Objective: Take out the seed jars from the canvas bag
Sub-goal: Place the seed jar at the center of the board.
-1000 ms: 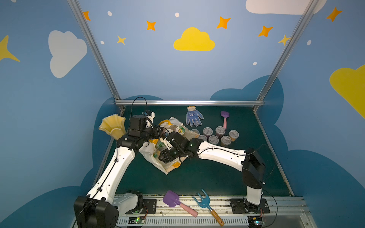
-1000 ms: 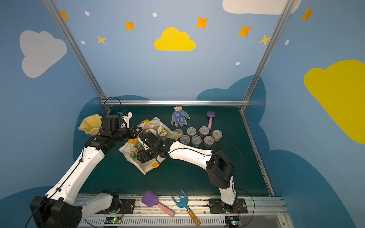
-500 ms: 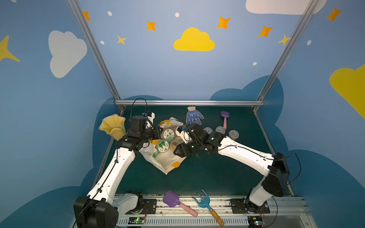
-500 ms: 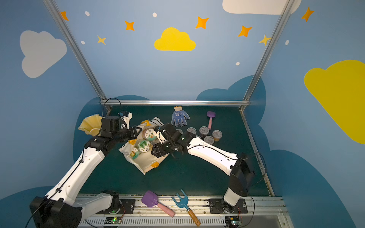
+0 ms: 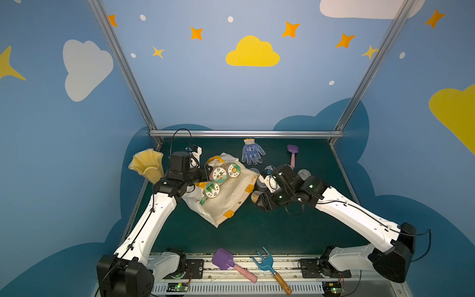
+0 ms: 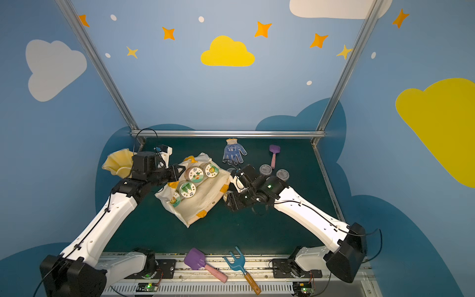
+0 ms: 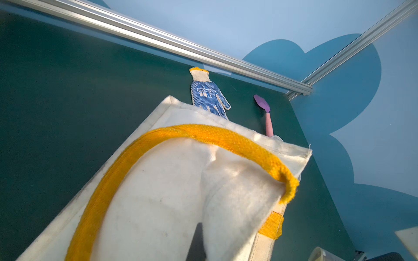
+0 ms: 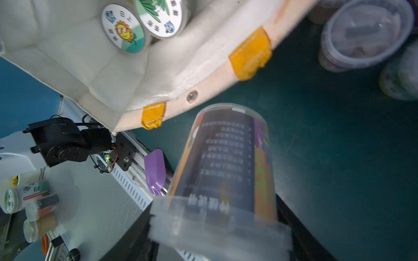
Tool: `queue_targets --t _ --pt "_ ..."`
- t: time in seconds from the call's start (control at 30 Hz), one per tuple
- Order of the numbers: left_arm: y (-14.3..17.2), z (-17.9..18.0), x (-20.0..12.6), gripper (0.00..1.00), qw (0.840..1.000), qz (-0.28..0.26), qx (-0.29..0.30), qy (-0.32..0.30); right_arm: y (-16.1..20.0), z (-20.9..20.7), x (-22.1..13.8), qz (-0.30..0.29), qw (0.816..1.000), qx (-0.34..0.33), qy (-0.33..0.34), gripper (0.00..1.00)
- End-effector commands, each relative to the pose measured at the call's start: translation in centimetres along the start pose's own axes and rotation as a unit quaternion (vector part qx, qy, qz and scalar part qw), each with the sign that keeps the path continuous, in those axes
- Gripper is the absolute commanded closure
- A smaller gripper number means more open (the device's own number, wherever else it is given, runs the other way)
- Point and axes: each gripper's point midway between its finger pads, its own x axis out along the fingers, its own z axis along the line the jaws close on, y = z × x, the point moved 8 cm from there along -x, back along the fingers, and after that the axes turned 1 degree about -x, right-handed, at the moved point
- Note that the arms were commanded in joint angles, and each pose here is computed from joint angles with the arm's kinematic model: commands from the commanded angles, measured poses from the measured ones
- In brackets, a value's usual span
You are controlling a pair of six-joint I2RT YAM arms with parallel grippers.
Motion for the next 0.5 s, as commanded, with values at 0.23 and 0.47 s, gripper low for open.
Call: queue_targets --t 0.23,0.47 --pt "0.1 -0.5 -0.5 0.96 1.0 -0.01 0.004 0.02 4.4 -8.2 1.3 0.125 0.979 0.131 0.097 0.36" --pt "0.5 -0.4 -0.5 0.96 1.0 -0.011 -0.005 0.027 6.1 -12.7 3.0 0.18 0.954 0.202 0.126 0.36"
